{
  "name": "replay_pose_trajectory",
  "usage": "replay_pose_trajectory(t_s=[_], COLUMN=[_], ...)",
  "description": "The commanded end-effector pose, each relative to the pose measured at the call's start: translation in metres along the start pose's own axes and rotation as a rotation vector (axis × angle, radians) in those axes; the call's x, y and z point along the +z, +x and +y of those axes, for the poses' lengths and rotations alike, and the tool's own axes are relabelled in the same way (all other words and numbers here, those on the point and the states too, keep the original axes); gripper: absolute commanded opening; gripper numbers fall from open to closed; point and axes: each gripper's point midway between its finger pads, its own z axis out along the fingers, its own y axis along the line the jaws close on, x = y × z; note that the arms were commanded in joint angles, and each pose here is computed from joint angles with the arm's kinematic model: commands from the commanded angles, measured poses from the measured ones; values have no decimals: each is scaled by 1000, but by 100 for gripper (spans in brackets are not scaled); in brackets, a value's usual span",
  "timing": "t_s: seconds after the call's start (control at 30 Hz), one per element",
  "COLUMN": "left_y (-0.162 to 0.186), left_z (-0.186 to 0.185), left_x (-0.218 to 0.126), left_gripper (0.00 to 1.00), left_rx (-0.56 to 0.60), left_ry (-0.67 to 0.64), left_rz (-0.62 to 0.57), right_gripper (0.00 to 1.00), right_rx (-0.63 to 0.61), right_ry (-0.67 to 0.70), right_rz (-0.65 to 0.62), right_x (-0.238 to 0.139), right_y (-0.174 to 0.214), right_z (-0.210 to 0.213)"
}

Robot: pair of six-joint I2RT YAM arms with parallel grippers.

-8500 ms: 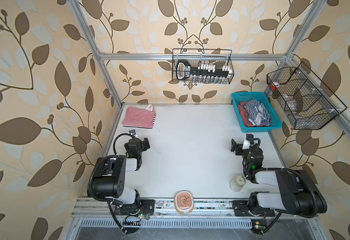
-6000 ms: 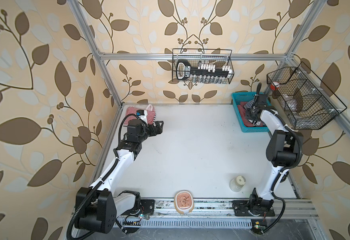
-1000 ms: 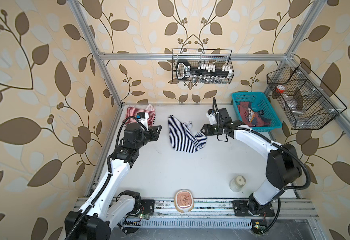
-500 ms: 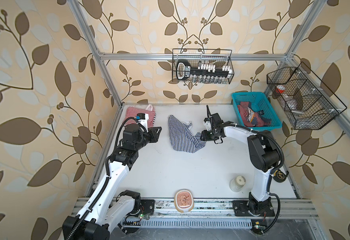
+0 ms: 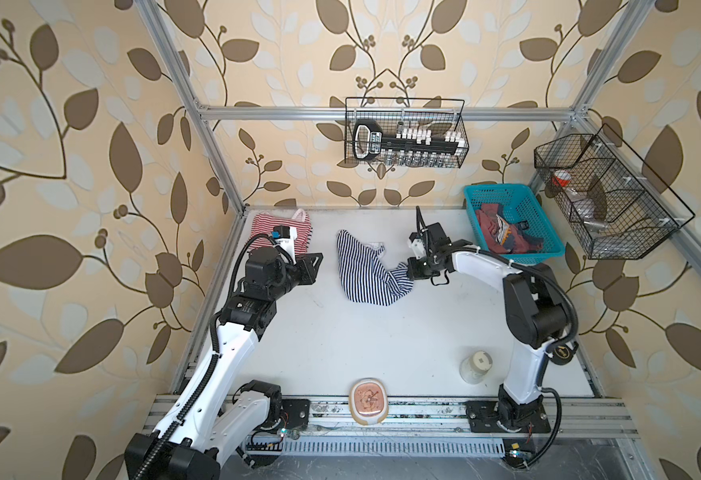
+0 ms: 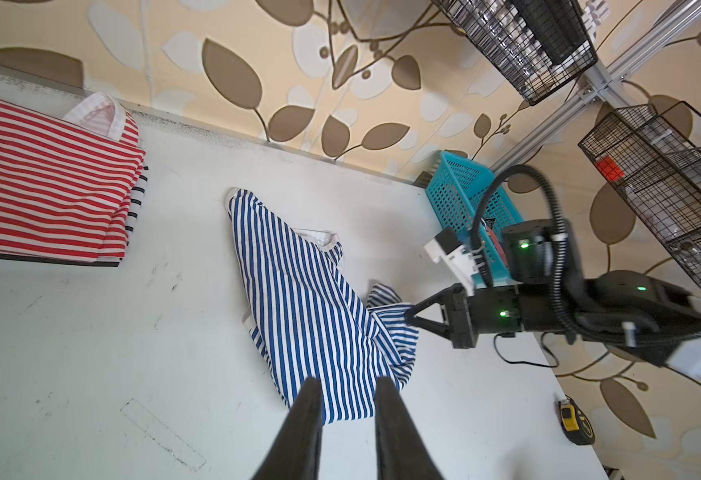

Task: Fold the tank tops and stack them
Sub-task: 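Regrasp the tank top edge with the right gripper and lift it up, then shake the hanging tank top and lay it flat with the right gripper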

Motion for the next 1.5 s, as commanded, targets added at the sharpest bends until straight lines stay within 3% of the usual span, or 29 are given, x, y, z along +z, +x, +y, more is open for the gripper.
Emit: replay_pose_trajectory(t_s=[0.0,0.2,0.53,0.77,1.07,1.3,1.47], left_y=[-21,-20,-22,-24,-27,-28,-28], left_z=[-20,-24,-30,-32,-35,-36,-34], left_x=[-11,-9,-19,-21,-20,-22,-19], left_gripper=[23,20,18,17,16,16,16], left_rx=[34,16,25,21,16,24,23], left_ry=[52,79,89,96,108,106,101], left_rz=[-60,-57,-77,-84,-90,-94,-93], right_gripper=[0,0,0,0,0,0,0], right_rx=[-77,-120,-168,-242,-275,-310,-337], right_ry=[-102,-213,-253,-309,-301,-309,-286], right_rz=[-246,-453,-605,-809,-1052,-1091,-1058], right_x=[-94,-189,-257,-345,-429,-445,-420], right_y=[-48,-86,-105,-118,-135,-141,-158], right_z=[53,108,144,170,179,185,187])
